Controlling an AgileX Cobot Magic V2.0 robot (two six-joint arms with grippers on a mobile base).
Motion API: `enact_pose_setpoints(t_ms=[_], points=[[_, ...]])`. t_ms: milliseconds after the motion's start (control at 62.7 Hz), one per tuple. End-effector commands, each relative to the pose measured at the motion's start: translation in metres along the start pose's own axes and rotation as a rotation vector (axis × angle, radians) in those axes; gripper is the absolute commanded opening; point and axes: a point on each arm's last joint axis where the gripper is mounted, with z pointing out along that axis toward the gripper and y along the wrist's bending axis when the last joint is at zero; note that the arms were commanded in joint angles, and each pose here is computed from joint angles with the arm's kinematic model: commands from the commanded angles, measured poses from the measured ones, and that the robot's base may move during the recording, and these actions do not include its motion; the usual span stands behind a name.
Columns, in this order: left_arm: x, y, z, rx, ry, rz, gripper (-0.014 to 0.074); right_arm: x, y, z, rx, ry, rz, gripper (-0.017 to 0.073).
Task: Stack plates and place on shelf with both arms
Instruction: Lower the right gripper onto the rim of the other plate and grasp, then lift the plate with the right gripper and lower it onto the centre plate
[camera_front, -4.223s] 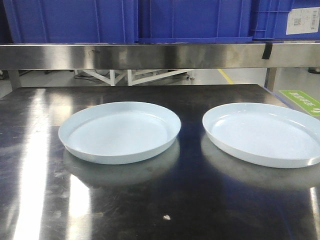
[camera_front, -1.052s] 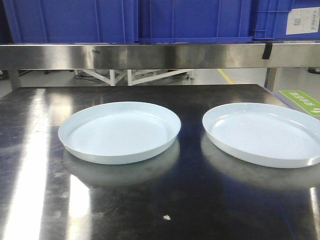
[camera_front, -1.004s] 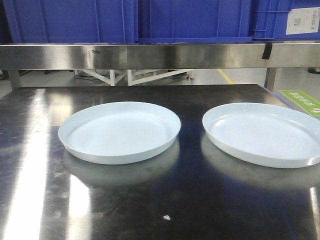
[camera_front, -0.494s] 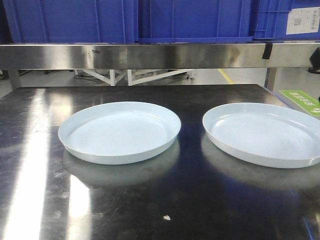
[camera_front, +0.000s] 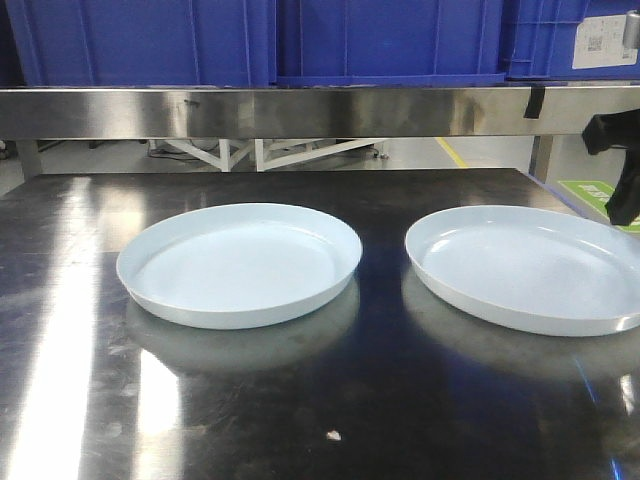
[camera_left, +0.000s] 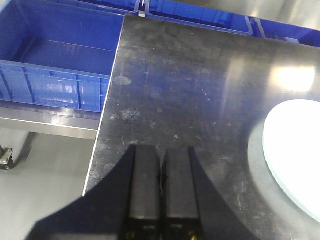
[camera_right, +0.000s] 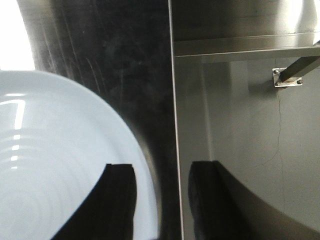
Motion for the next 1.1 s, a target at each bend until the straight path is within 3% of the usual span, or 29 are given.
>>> enact_pose_setpoints(t_ms=[0, 924, 1020, 1084], points=[[-0.016, -0.003, -0.004, 0.019, -0.109, -0.008, 0.0090, -0.018, 0.001, -0.010, -0.006, -0.094, -0.015, 0.0374], [-0.016, -0.003, -0.004, 0.019, -0.109, -0.008, 0.0090, -0.011, -0.001, 0.015, 0.006, 0.001, -0.014, 0.0370], [-0.016, -0.003, -0.004, 0.019, -0.109, -0.008, 0.0090, -0.011, -0.001, 0.015, 0.006, 0.001, -0.014, 0.0293], [-0.016, -0.003, -0.004, 0.019, -0.109, -0.008, 0.0090, -0.011, -0.001, 0.015, 0.006, 0.001, -0.014, 0.0180]])
